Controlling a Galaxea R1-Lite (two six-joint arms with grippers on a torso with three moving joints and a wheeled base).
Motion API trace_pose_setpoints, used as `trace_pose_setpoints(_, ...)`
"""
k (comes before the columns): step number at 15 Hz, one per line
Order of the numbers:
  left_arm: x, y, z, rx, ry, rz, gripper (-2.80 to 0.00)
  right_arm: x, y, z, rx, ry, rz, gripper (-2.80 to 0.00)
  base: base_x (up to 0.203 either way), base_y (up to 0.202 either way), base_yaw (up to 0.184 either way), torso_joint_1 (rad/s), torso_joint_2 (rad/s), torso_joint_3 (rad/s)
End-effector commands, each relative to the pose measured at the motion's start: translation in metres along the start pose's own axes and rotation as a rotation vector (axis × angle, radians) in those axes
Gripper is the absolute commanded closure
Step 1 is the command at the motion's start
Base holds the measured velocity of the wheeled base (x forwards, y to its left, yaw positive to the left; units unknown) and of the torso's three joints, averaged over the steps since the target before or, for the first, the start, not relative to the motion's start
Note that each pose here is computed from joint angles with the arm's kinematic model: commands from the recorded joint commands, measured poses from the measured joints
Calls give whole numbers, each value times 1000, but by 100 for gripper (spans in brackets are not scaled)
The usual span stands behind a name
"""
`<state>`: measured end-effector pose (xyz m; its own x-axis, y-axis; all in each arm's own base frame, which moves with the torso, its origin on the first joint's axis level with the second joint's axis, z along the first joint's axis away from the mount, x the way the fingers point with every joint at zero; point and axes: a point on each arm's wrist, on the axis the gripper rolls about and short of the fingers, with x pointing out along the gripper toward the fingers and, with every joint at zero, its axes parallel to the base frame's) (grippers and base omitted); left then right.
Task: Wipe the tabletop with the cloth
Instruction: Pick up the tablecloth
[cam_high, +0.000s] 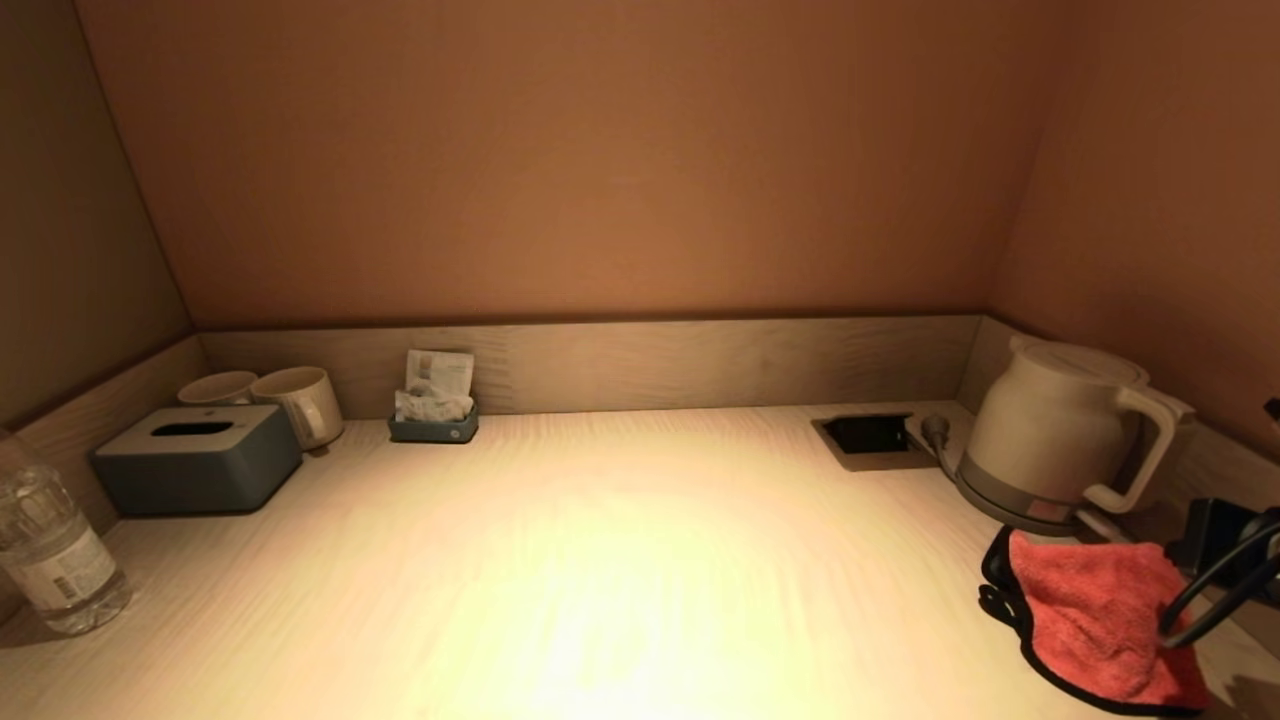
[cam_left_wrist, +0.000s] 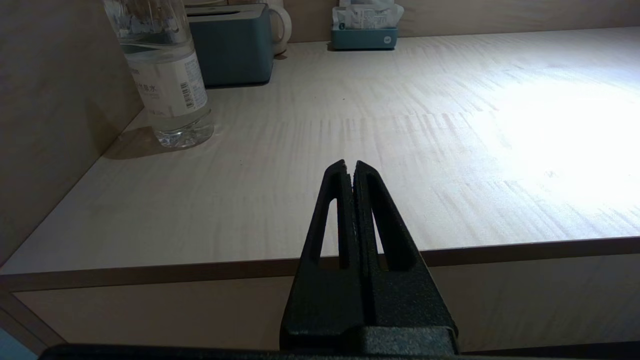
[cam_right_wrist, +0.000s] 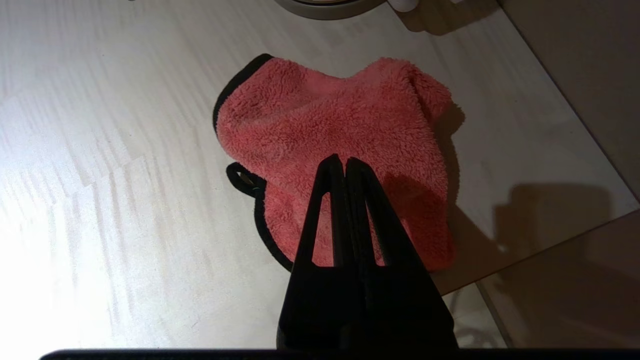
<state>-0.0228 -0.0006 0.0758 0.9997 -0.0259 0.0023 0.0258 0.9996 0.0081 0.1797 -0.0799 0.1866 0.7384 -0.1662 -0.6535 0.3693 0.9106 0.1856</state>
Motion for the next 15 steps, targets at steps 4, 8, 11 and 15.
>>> trace_pose_setpoints(4, 0, 0, 0, 0, 1, -2, 0, 14, -2, 2, 9, 46, 27, 0, 0, 0, 0, 0, 0, 0)
trace_pose_setpoints(8, 0, 0, 0, 0, 0, -1, 0, 18, -3, -1, 10, 69, 22, 0, 0, 0, 0, 0, 0, 0)
trace_pose_setpoints(11, 0, 0, 0, 0, 1, -2, 0, 23, -3, -3, 14, 89, 23, -280, 0, 0, 0, 0, 0, 0)
trace_pose_setpoints(15, 0, 0, 0, 0, 1, -2, 0, 23, -3, -3, 7, 91, 23, -280, 0, 0, 0, 0, 0, 0)
